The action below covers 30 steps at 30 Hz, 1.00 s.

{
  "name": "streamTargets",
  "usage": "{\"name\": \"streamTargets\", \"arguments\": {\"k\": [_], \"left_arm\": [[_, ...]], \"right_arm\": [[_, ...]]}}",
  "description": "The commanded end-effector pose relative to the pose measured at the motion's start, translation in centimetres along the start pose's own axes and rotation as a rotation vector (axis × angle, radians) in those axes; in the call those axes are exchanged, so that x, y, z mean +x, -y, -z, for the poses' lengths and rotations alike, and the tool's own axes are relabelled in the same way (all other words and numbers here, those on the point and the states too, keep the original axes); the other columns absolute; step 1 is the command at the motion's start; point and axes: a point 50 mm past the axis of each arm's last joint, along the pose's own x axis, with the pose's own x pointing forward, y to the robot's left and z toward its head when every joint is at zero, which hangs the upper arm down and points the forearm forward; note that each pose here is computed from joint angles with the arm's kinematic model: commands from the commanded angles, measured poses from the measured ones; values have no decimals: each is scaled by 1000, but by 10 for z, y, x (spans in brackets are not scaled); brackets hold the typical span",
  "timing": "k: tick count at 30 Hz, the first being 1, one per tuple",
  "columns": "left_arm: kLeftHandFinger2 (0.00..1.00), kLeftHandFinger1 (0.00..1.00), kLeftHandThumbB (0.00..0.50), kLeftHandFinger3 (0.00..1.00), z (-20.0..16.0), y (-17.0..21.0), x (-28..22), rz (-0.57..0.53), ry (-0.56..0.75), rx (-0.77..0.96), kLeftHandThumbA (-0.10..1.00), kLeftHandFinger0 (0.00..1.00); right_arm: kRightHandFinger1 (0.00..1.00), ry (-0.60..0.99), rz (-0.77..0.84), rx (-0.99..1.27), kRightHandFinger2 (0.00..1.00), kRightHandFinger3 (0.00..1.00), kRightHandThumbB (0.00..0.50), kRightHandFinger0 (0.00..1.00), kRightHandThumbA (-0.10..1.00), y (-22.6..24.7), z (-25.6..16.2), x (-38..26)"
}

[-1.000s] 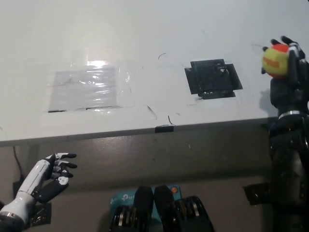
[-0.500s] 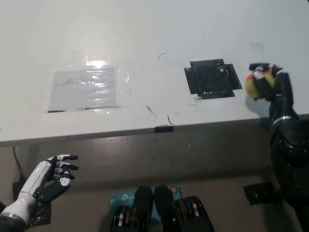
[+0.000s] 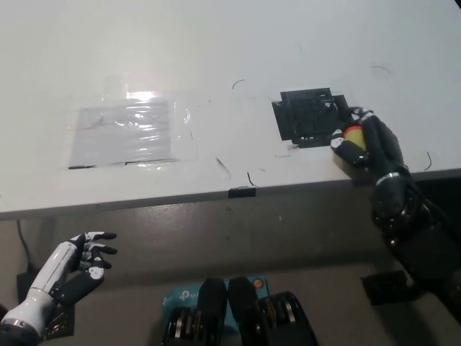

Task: The robot uses right hand to squeeze a small tennis ball placed on the black area of the table

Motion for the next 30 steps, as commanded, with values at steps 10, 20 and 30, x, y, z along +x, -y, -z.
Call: {"name": "streamTargets", "arguments": {"k": [10, 20, 30], "left_arm": [[622, 528, 71, 720, -11, -16, -2, 2, 60, 42, 37, 458], [596, 513, 90, 698, -14, -18, -3, 1, 60, 42, 108, 458], [595, 509, 82, 697, -13, -19, -3, -4, 62, 53, 86, 442]], "right_arm": [[534, 464, 109, -782, 779, 883, 105, 139, -100, 32, -89, 39], [1000, 476, 46, -821, 1000, 1000, 225, 1000, 217, 21, -73, 35], [1000, 401, -5, -738, 1000, 1000, 500, 1000, 784, 21, -81, 27]]}}
